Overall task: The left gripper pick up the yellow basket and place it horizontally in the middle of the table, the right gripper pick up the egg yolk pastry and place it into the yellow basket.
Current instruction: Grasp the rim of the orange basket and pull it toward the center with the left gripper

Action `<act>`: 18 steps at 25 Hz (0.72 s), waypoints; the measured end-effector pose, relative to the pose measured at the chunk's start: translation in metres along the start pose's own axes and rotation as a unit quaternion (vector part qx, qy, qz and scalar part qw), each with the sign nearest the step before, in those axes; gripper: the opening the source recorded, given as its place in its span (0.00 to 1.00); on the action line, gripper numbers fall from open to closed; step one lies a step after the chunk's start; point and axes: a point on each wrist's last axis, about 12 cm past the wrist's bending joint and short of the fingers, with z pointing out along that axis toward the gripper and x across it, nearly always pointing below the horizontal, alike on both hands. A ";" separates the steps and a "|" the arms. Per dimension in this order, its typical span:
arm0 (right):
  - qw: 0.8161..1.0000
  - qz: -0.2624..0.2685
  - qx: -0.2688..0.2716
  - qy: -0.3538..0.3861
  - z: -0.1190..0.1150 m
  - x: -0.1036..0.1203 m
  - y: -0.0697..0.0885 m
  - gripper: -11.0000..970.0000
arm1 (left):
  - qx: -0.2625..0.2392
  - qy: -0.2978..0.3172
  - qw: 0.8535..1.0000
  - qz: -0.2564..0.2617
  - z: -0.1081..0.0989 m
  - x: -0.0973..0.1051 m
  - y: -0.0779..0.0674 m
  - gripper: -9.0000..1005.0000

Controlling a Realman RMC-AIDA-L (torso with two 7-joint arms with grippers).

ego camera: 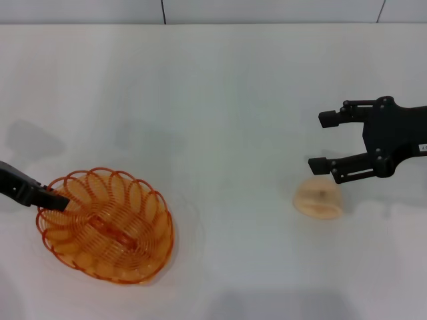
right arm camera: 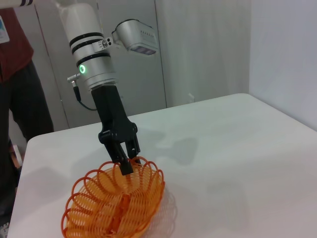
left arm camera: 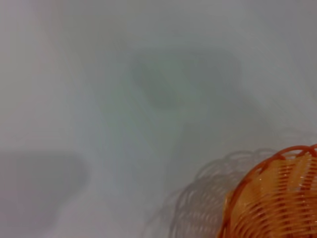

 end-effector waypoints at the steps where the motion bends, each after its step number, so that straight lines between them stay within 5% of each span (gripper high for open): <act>1: 1.000 0.000 0.000 0.000 0.000 0.000 0.000 0.88 | -0.002 0.000 1.000 0.000 0.000 0.000 0.000 0.38; 18: 1.000 0.000 0.000 -0.002 0.000 0.000 0.000 0.88 | -0.005 0.016 1.000 0.006 0.005 -0.006 0.000 0.36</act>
